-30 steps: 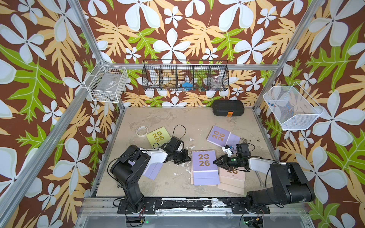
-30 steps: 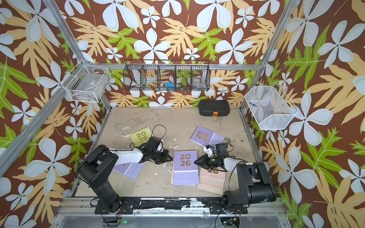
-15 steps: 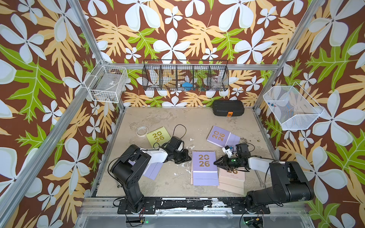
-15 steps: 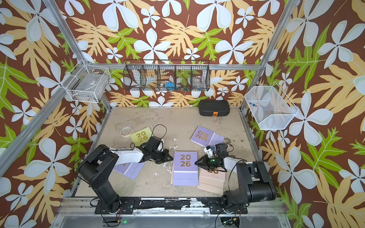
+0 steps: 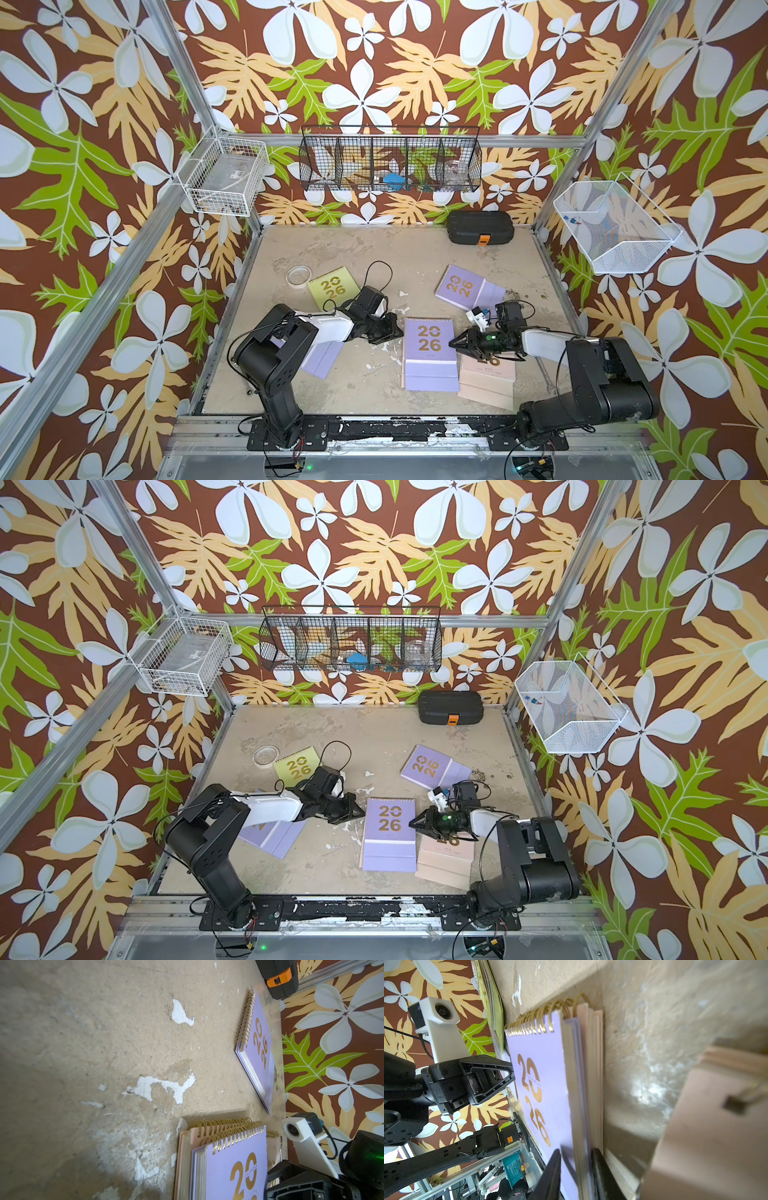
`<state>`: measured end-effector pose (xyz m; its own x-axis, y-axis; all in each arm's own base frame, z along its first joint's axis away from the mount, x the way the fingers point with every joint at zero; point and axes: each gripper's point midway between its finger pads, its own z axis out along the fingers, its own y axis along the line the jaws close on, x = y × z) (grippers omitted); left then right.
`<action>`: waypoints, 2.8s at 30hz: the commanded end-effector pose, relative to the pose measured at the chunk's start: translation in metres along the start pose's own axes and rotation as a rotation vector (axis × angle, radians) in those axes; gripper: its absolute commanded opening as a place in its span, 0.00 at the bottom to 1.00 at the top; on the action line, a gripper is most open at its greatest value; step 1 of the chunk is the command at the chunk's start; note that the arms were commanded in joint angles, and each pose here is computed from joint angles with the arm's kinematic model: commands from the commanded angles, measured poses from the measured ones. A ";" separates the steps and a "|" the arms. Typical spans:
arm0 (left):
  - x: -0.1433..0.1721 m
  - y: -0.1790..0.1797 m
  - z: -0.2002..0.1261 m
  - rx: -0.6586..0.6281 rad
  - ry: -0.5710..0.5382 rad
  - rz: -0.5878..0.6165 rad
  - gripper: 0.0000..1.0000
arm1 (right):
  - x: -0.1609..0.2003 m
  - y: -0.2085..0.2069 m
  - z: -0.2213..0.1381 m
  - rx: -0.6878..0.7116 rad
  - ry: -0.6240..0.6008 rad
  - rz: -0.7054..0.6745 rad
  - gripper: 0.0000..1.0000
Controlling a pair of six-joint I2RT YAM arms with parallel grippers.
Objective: Stack the calendars
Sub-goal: Place the calendar at the calendar, then pick up the calendar at the center of the board.
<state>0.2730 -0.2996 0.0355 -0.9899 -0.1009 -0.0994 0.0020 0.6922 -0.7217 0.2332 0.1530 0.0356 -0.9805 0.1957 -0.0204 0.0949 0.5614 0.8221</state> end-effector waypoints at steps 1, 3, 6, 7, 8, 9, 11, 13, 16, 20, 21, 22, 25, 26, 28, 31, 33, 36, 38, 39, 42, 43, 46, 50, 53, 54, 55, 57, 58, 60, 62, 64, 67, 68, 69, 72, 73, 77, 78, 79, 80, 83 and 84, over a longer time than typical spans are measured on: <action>-0.002 -0.002 0.001 0.002 -0.001 0.002 0.00 | 0.002 0.004 0.000 -0.018 0.012 -0.009 0.27; -0.002 -0.002 0.001 0.002 -0.001 0.002 0.00 | 0.002 0.004 -0.001 -0.022 0.009 -0.009 0.26; -0.003 -0.003 0.002 0.001 -0.003 0.003 0.00 | 0.003 0.005 0.000 -0.031 0.016 -0.006 0.26; -0.003 -0.002 0.002 0.000 -0.002 0.004 0.00 | 0.003 0.005 0.000 -0.033 0.018 -0.006 0.27; -0.003 -0.002 0.002 -0.001 -0.001 0.003 0.00 | 0.003 0.005 0.001 -0.033 0.018 -0.004 0.26; -0.003 -0.002 0.002 -0.001 -0.001 0.003 0.00 | 0.003 0.004 0.001 -0.029 0.018 -0.005 0.27; -0.004 -0.002 0.001 -0.005 -0.005 0.004 0.00 | 0.002 0.005 0.000 -0.029 0.015 -0.007 0.27; -0.004 -0.002 0.001 -0.010 -0.008 0.006 0.00 | 0.002 0.005 0.000 -0.032 0.017 -0.005 0.27; -0.006 -0.002 0.000 -0.017 -0.014 0.010 0.00 | 0.002 0.005 0.000 -0.026 0.015 -0.008 0.31; -0.011 -0.007 -0.005 -0.018 -0.038 0.019 0.00 | -0.005 0.010 -0.007 -0.001 -0.019 -0.029 0.42; -0.012 -0.009 -0.006 -0.022 -0.041 0.024 0.00 | -0.007 0.011 -0.008 0.011 -0.030 -0.032 0.44; -0.014 -0.010 -0.007 -0.024 -0.046 0.028 0.00 | -0.010 0.012 -0.011 0.023 -0.042 -0.035 0.45; -0.018 -0.015 -0.011 -0.026 -0.057 0.041 0.00 | -0.018 0.014 -0.021 0.063 -0.093 -0.032 0.49; -0.020 -0.018 -0.013 -0.026 -0.062 0.045 0.00 | -0.022 0.013 -0.026 0.084 -0.115 -0.028 0.51; -0.022 -0.022 -0.015 -0.024 -0.071 0.050 0.00 | -0.027 0.008 -0.036 0.128 -0.154 -0.010 0.54; -0.025 -0.028 -0.018 -0.024 -0.080 0.064 0.00 | -0.035 -0.007 -0.057 0.207 -0.233 0.041 0.59; -0.027 -0.033 -0.018 -0.030 -0.081 0.078 0.00 | -0.038 -0.022 -0.072 0.272 -0.279 0.079 0.62; -0.027 -0.042 -0.017 -0.035 -0.079 0.104 0.00 | -0.038 -0.043 -0.089 0.376 -0.313 0.130 0.67; -0.025 -0.048 -0.014 -0.035 -0.073 0.122 0.00 | -0.036 -0.053 -0.095 0.423 -0.322 0.164 0.68; -0.023 -0.052 -0.011 -0.042 -0.067 0.137 0.00 | -0.036 -0.057 -0.098 0.447 -0.333 0.180 0.70; -0.019 -0.063 -0.004 -0.074 -0.056 0.191 0.00 | -0.038 -0.065 -0.111 0.506 -0.391 0.208 0.76; -0.018 -0.067 -0.001 -0.080 -0.053 0.206 0.00 | -0.039 -0.066 -0.115 0.522 -0.414 0.212 0.79; -0.012 -0.081 0.009 -0.098 -0.037 0.258 0.00 | -0.038 -0.072 -0.128 0.569 -0.458 0.225 0.83; -0.001 -0.096 0.026 -0.115 -0.003 0.318 0.00 | -0.033 -0.081 -0.136 0.606 -0.482 0.255 0.90; 0.009 -0.108 0.041 -0.118 0.026 0.356 0.00 | -0.030 -0.086 -0.138 0.621 -0.488 0.282 0.92; 0.012 -0.112 0.046 -0.121 0.035 0.369 0.00 | -0.031 -0.086 -0.140 0.621 -0.497 0.287 0.92; 0.016 -0.115 0.051 -0.122 0.044 0.381 0.00 | -0.031 -0.088 -0.141 0.625 -0.504 0.297 0.94; 0.022 -0.121 0.061 -0.125 0.058 0.402 0.00 | -0.030 -0.090 -0.140 0.626 -0.504 0.305 0.96; 0.025 -0.124 0.066 -0.128 0.067 0.412 0.00 | -0.030 -0.090 -0.139 0.621 -0.501 0.306 0.97; 0.029 -0.128 0.075 -0.137 0.079 0.429 0.00 | -0.030 -0.091 -0.137 0.611 -0.496 0.313 0.97; 0.032 -0.132 0.083 -0.141 0.089 0.446 0.00 | -0.029 -0.092 -0.133 0.596 -0.487 0.322 0.97; 0.035 -0.135 0.090 -0.154 0.097 0.460 0.00 | -0.029 -0.092 -0.129 0.579 -0.482 0.325 0.98; 0.035 -0.138 0.098 -0.172 0.098 0.480 0.00 | -0.028 -0.092 -0.127 0.565 -0.482 0.324 0.99; 0.035 -0.138 0.101 -0.181 0.098 0.482 0.00 | -0.028 -0.092 -0.127 0.562 -0.483 0.325 0.99; 0.035 -0.138 0.104 -0.192 0.100 0.485 0.00 | -0.028 -0.092 -0.125 0.555 -0.482 0.325 0.99; 0.034 -0.133 0.112 -0.248 0.106 0.514 0.00 | -0.024 -0.095 -0.121 0.548 -0.471 0.336 0.99; 0.035 -0.131 0.114 -0.260 0.110 0.521 0.00 | -0.023 -0.095 -0.120 0.544 -0.470 0.338 1.00; 0.037 -0.126 0.121 -0.295 0.111 0.540 0.00 | -0.021 -0.097 -0.118 0.539 -0.474 0.342 1.00; 0.037 -0.125 0.123 -0.304 0.113 0.548 0.00 | -0.021 -0.097 -0.117 0.537 -0.473 0.342 1.00; 0.036 -0.124 0.125 -0.311 0.115 0.553 0.00 | -0.021 -0.098 -0.118 0.537 -0.474 0.342 1.00; 0.037 -0.124 0.127 -0.312 0.118 0.554 0.00 | -0.020 -0.098 -0.117 0.536 -0.473 0.342 1.00; 0.038 -0.124 0.133 -0.319 0.129 0.561 0.00 | -0.018 -0.100 -0.114 0.534 -0.465 0.348 1.00; 0.039 -0.124 0.134 -0.320 0.133 0.563 0.00 | -0.017 -0.102 -0.114 0.536 -0.463 0.350 1.00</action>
<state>0.2542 -0.4892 0.0348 -0.8659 0.3905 -0.3126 0.4903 0.7860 -0.3766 0.2455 -0.0045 0.0342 -0.7042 0.6658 -0.2465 0.5067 0.7145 0.4824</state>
